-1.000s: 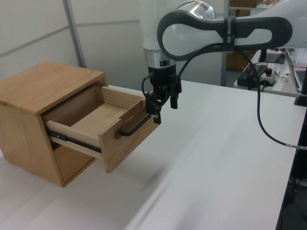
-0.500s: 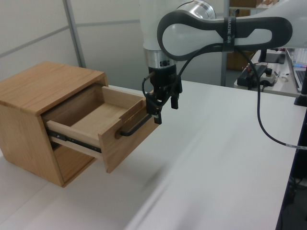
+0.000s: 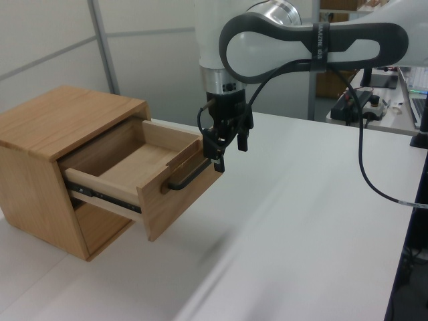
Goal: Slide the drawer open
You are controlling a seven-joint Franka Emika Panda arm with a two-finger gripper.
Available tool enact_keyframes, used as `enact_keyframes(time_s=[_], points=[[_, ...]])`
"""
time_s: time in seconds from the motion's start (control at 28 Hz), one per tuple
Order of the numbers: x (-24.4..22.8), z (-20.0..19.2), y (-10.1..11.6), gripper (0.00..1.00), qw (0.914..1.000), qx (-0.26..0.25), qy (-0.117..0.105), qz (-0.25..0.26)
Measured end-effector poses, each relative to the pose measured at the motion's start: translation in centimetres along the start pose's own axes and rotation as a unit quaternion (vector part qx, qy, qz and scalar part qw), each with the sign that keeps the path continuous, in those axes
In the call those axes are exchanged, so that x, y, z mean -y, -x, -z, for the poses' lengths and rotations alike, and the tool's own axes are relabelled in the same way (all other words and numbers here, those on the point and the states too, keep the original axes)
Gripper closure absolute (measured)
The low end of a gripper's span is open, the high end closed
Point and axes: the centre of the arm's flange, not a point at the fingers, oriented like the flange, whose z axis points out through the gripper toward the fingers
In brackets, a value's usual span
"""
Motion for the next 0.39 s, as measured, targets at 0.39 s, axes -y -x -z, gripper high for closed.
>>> enact_keyframes(time_s=[0.39], points=[[0.04,0.21,-0.01,0.0,1.0,-0.002,0.0,0.0]])
